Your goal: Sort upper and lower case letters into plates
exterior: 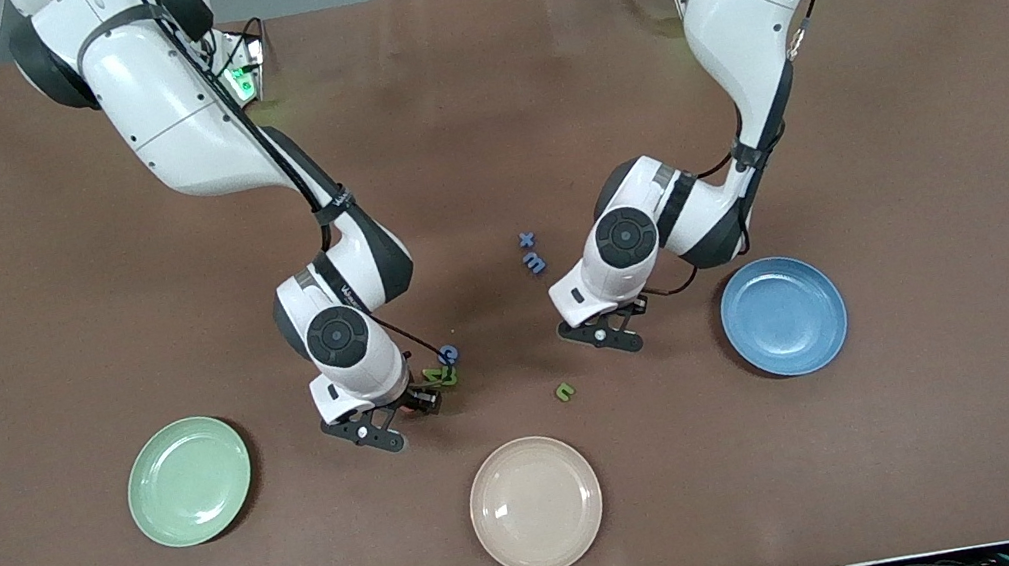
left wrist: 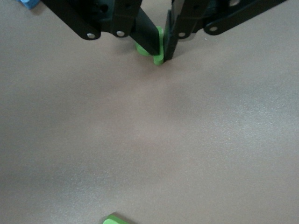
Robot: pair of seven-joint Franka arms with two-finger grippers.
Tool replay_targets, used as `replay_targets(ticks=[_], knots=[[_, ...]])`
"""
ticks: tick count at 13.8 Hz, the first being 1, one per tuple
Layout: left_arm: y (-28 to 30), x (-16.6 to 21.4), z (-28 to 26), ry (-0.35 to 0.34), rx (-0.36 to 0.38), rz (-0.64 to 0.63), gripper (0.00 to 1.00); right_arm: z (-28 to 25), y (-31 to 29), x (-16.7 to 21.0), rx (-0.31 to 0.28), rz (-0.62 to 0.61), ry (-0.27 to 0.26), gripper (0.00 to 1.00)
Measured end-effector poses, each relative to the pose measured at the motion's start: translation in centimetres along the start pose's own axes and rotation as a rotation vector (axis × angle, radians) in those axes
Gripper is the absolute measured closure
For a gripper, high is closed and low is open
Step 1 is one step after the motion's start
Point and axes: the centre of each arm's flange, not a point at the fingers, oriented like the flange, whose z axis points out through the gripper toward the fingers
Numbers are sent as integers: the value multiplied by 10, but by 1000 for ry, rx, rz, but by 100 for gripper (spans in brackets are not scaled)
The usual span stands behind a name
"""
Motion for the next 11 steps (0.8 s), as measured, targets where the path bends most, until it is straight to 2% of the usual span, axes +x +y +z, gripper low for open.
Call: replay_targets(ticks=[2, 3, 6, 8, 9, 11], knots=[[0, 0, 0, -1, 0, -1, 96, 0, 0, 0, 0, 0, 0, 46], [0, 0, 0, -1, 0, -1, 95, 0, 0, -1, -1, -1, 1, 58], [-1, 1, -1, 1, 0, -2, 94, 0, -3, -3, -6, -11, 10, 64], [-5, 5, -5, 11, -1, -9, 93, 0, -3, -3, -7, -13, 11, 64], [-7, 7, -9, 17, -2, -13, 89, -2, -1, 1, -11, -16, 22, 64], [-9, 11, -19, 24, -1, -16, 86, -15, 9, 22, -55, -57, 49, 64]])
